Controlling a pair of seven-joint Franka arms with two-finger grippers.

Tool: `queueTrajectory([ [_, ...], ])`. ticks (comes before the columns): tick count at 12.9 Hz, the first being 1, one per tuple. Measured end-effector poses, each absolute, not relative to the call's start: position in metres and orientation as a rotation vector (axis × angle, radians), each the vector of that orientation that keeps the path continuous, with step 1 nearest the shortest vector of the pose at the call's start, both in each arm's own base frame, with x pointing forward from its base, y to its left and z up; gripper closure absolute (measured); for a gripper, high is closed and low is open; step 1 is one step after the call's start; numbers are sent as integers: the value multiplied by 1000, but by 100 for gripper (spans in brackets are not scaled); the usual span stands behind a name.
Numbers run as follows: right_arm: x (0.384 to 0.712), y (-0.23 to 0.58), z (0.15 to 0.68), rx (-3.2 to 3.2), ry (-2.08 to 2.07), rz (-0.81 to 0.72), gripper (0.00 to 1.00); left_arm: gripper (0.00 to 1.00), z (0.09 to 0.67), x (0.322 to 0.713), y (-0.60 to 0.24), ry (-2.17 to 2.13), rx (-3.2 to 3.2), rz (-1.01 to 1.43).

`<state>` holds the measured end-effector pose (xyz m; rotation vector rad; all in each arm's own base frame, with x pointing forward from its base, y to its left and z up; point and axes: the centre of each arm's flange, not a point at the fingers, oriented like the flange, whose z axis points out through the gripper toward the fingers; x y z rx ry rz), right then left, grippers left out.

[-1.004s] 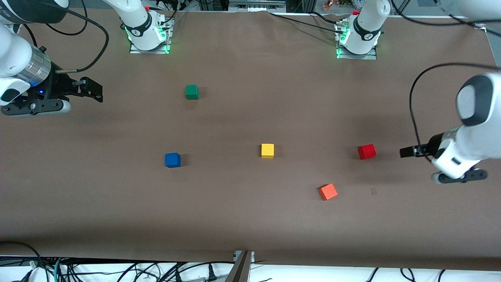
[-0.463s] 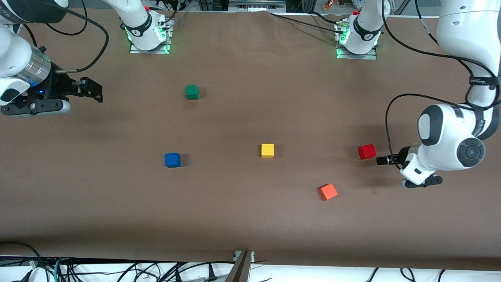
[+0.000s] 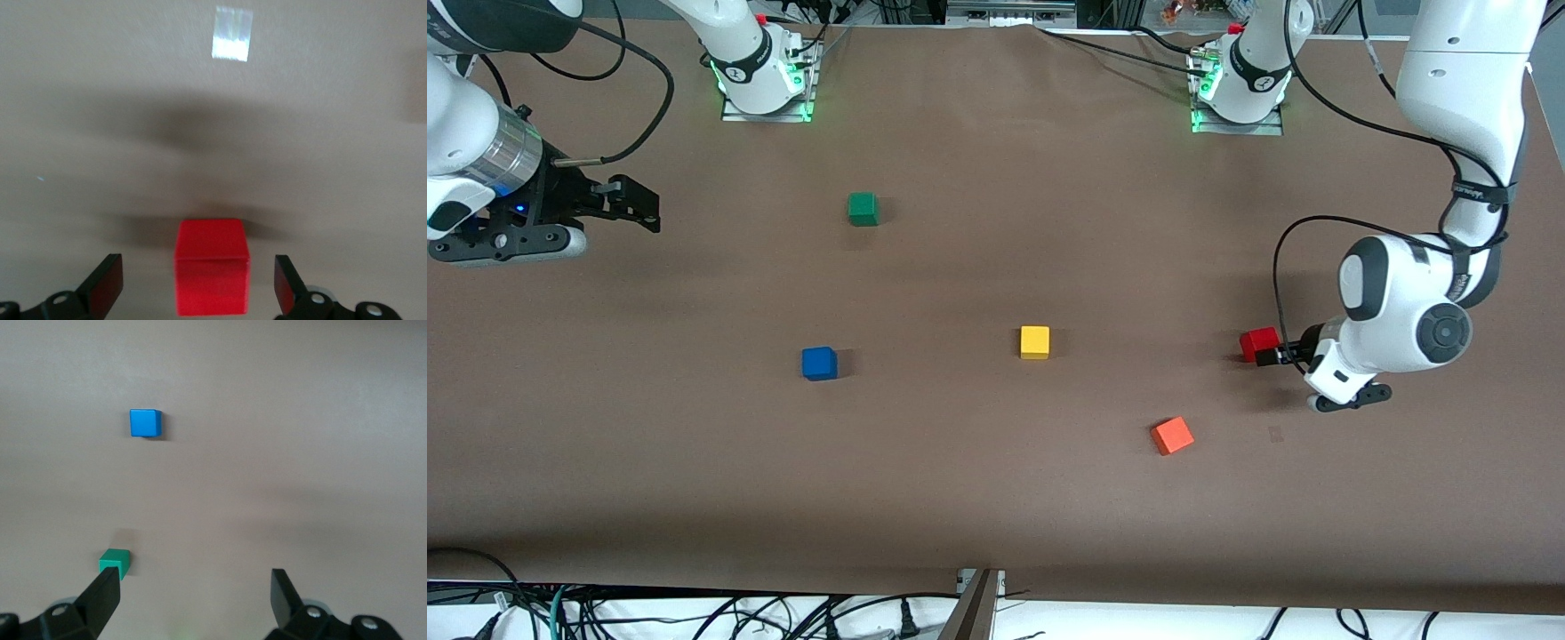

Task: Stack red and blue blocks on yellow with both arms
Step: 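Lower the left gripper and grasp the red block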

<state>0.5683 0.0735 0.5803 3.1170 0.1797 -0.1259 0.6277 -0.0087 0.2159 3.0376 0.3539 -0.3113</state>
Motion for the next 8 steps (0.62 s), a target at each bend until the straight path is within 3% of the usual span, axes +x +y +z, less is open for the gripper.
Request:
queueTrajectory([
  [4,568,73,580,3117,179,-125,0,0,194,611,-22,386,3036,-295],
  [5,568,73,580,3117,179,-125,0,7,190,607,-21,388,3037,-294],
  [6,568,73,580,3117,179,-125,0,7,189,605,-21,389,3037,-295],
  [8,568,73,580,3117,179,-125,0,29,193,604,-23,384,3038,-289],
])
